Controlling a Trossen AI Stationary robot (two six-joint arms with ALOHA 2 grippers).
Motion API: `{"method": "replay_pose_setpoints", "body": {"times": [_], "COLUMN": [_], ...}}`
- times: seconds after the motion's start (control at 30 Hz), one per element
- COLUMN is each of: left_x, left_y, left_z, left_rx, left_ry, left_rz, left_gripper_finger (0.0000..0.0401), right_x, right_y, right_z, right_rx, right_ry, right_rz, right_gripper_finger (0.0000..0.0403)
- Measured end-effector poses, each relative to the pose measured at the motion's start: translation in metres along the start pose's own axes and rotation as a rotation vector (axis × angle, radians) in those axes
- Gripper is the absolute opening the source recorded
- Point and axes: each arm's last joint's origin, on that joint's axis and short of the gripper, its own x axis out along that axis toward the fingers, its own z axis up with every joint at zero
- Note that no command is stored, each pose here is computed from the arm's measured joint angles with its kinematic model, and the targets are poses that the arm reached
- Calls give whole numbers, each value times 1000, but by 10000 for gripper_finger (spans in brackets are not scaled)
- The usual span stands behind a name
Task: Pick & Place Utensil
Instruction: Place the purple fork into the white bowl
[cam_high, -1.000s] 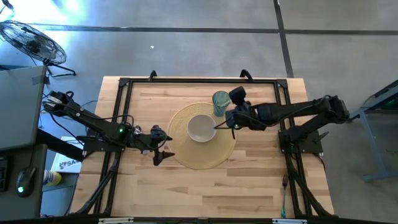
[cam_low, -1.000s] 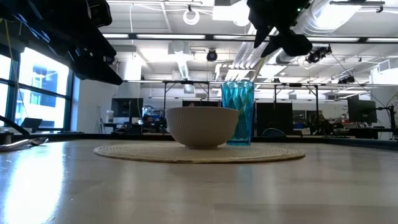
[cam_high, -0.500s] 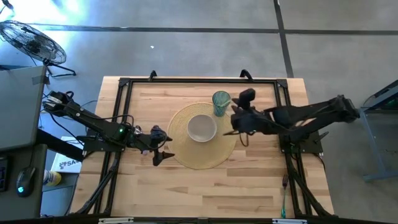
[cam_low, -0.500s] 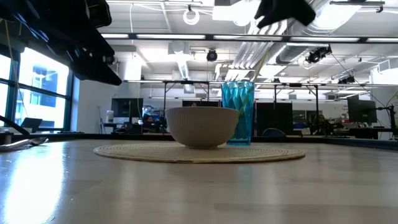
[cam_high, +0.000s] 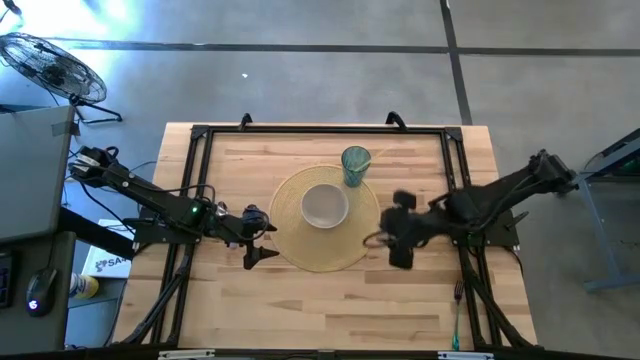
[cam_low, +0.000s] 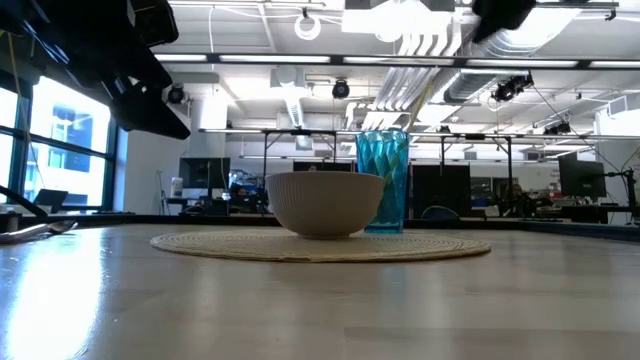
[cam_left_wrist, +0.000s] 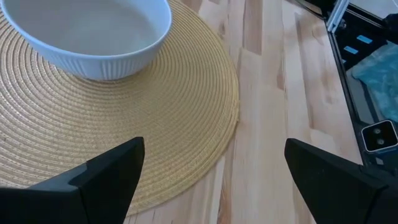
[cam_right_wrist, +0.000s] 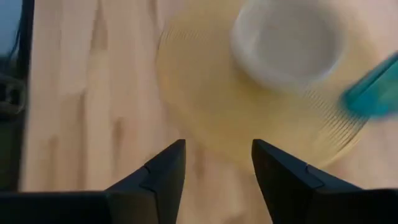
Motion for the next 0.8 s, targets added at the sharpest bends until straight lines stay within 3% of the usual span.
{"method": "replay_pose_setpoints", "body": {"times": [0.2, 0.3, 0.5, 0.8], "left_x": [0, 0, 0, 0], "left_y": [0, 0, 0, 0], "left_z": [0, 0, -1, -1], "left_rx": [0, 0, 39, 50], "left_ry": [0, 2, 17, 22], "left_rz": [1, -2, -18, -17], "left_gripper_finger": [383, 383, 383, 383], "right_x": [29, 40, 46, 53], "right_y": [30, 44, 60, 87], "right_z": [-22, -39, -76, -100], "right_rx": [255, 331, 470, 686], "right_ry": [262, 472, 837, 1042], "right_rz": [23, 26, -179, -287], "right_gripper_finger": [155, 145, 142, 174]}}
